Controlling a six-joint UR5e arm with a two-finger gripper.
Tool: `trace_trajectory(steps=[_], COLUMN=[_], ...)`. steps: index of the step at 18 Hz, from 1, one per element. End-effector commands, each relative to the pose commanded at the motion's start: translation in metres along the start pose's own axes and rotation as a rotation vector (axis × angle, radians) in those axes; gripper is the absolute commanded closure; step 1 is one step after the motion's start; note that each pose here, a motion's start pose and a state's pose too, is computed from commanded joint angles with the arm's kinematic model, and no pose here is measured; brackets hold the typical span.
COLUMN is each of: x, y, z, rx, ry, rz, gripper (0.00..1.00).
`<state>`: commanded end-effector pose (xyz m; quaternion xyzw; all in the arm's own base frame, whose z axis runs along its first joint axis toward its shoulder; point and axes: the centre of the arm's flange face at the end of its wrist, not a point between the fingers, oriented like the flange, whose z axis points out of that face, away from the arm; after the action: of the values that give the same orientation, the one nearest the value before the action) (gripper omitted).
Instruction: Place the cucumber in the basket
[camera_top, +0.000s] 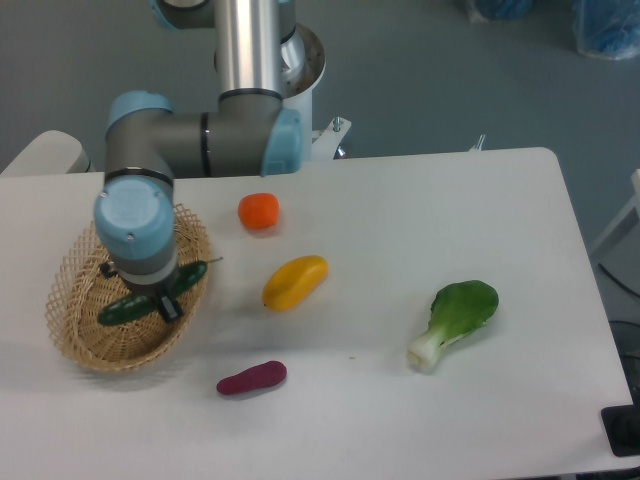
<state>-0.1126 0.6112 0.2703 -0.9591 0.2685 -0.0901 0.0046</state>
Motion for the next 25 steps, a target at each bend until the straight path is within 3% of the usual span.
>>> trace_trajectory(steps=[7,8,10,11,16,25], x=[0.018,0.018,0.018,0.018,0.012,-0.067], y=[-0.004,-0.005,-0.004,-0.004,-0.004,0.041], z=[0.026,0.026,0.026,0.026,0.015,-0.055], rx=[-0.018,-0.017,-0.018,-0.018,-0.006,0.049], ry=[0.007,0.008,0.006,0.006,-0.012,-0.135], rz=[0.018,0.019,0.021,0.019,0.024,-0.066], gripper=[0.56,0.43,0.08,0.00,0.00,0.00])
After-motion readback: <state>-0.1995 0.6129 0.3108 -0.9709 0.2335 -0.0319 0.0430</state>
